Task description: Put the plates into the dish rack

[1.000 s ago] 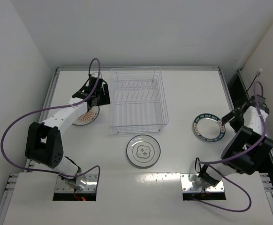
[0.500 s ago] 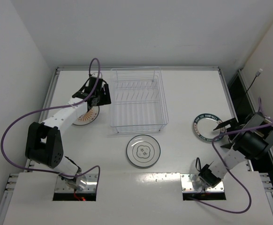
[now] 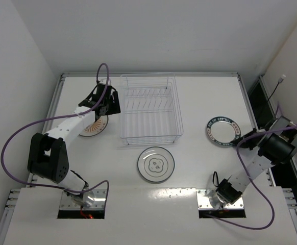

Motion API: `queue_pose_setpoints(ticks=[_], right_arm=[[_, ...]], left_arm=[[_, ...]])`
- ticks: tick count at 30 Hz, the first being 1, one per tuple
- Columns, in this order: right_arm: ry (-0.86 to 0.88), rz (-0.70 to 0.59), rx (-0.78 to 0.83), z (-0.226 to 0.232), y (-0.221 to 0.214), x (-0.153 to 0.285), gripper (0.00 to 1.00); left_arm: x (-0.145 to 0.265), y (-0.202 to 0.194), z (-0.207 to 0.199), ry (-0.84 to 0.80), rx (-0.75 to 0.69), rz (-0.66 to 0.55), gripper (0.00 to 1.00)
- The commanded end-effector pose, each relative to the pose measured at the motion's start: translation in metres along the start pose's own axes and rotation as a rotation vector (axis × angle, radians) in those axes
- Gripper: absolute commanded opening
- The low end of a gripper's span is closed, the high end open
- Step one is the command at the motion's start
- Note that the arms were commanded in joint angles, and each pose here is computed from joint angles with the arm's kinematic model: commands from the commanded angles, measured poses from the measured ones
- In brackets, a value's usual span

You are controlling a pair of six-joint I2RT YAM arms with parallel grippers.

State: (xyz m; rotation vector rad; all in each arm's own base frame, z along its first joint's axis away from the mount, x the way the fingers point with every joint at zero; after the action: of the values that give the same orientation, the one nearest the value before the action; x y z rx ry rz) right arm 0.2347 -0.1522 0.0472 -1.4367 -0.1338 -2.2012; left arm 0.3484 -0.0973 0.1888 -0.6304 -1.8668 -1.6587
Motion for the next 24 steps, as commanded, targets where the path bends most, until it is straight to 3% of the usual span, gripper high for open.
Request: queue_pose_setpoints(ticks=[1, 4, 8, 14, 20, 24], right_arm=[[0.01, -0.042, 0.077, 0.005, 0.019, -0.005, 0.0], [0.015, -0.028, 0.103, 0.008, 0.019, -0.007, 0.0], [0.087, -0.054, 0.237, 0.045, 0.009, 0.001, 0.0], [0.094, -0.183, 0.493, 0.11, -0.026, 0.025, 0.0], [0.122, -0.289, 0.563, 0.133, -0.04, 0.052, 0.0], [0.156, -0.427, 0.659, 0.168, -0.054, 0.085, 0.0]], left_arm=[[0.008, 0.012, -0.004, -0.01, 0.017, -0.055, 0.63], [0.008, 0.013, -0.003, -0.001, 0.008, -0.058, 0.63], [0.005, 0.011, -0.002, 0.011, 0.006, -0.053, 0.63], [0.0, 0.009, -0.001, 0.026, 0.001, -0.038, 0.63], [0.0, 0.01, -0.001, 0.034, 0.001, -0.041, 0.63], [0.0, 0.01, 0.0, 0.043, 0.001, -0.044, 0.63]])
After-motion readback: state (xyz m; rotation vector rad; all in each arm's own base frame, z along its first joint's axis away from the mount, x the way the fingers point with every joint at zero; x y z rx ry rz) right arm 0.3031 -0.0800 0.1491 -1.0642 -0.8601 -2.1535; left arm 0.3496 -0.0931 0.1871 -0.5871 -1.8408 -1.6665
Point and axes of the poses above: each gripper's point midway between its finger pads, its own x axis back along the fingers, its own z axis along the line the jaws close on, y = z × x, the point moved 7 cm from there along x, back along the fingers, and after that the axes turned 2 degrees about -x, right-handed, at the moved point
